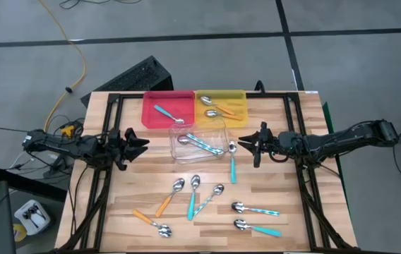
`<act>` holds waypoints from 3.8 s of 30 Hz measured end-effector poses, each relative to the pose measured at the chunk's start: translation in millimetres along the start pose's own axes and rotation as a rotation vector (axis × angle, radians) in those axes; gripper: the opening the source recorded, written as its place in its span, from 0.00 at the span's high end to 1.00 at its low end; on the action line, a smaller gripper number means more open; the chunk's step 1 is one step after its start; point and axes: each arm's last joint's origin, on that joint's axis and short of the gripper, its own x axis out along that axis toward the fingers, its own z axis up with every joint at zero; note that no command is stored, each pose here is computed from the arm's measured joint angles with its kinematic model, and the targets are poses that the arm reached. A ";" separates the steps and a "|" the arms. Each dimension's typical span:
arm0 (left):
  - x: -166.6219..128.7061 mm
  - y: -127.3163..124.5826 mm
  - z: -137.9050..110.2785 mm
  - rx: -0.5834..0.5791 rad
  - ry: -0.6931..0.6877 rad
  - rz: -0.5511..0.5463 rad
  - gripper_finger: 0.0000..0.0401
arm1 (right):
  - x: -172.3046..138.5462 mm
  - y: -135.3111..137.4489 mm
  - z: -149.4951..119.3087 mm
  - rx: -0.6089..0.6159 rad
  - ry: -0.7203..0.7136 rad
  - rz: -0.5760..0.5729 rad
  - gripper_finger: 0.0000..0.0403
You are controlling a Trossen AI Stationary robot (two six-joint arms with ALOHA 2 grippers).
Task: Sort silverware by color (type)
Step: Put the light green spoon into the red bin
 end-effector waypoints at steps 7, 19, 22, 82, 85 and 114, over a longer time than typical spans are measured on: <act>0.3 1.1 -2.2 0.008 0.020 0.014 0.62 | 0.0 -0.1 -1.4 0.006 0.014 0.000 0.72; 0.2 2.1 -2.1 0.005 0.009 0.045 0.62 | -0.2 -1.2 -6.3 -0.014 0.065 -0.008 0.72; 0.2 2.1 -2.2 -0.005 0.010 0.045 0.62 | -0.2 -1.1 -6.3 -0.013 0.064 -0.008 0.72; 0.0 4.4 -5.7 -0.015 0.038 0.078 0.62 | -0.3 -1.5 -7.7 -0.017 0.079 -0.010 0.72; 0.0 4.4 -5.7 -0.014 0.038 0.078 0.62 | -0.3 -1.5 -7.9 -0.015 0.080 -0.011 0.72; 0.0 4.4 -6.3 -0.039 0.046 0.073 0.62 | -11.8 63.9 66.2 -0.019 0.121 0.156 0.72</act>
